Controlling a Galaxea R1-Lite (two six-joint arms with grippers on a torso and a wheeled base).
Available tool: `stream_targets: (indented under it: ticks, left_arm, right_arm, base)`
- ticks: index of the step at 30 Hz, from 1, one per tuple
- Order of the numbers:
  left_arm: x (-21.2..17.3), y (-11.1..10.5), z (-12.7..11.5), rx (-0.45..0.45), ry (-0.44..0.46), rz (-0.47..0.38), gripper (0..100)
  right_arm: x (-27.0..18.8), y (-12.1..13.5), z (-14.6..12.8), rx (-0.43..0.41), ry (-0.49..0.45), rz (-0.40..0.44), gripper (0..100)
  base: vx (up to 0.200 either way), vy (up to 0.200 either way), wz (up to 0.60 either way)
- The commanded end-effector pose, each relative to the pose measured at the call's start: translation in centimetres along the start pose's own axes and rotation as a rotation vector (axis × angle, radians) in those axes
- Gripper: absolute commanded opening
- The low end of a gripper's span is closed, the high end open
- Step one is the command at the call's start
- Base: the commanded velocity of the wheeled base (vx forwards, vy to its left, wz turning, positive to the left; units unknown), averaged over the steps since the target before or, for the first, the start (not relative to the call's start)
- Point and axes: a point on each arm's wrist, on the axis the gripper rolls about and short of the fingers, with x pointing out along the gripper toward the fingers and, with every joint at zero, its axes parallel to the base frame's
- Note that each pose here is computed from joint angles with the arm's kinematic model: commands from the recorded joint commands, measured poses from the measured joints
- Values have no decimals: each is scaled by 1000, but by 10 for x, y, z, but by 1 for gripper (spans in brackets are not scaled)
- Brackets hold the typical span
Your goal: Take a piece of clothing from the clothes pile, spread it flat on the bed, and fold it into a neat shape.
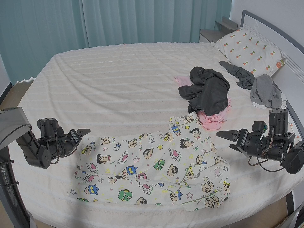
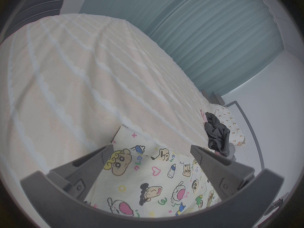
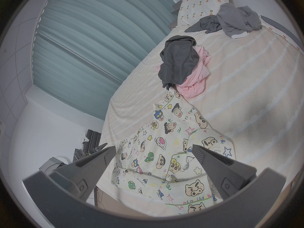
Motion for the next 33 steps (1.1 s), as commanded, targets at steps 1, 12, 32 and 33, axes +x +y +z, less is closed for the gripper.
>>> stream_targets:
  ticks: [1,12,32,33]
  left_arm:
    - [19,4,-2,5,21,6,100]
    - [32,2,-4,40,78,56,100]
    - [44,8,-7,75,58,113,100]
    - [45,9,-7,74,60,115,100]
  right_arm:
    - [0,-1,-1,-1,-3,-1,100]
    - [-1,1,-1,-9,-4,3,100]
    - [-4,1,-4,-26,2,5,100]
    - [-4,1,-4,-26,2,5,100]
  base:
    - [0,0,0]
    - [0,0,0]
    - [0,0,0]
    - [0,0,0]
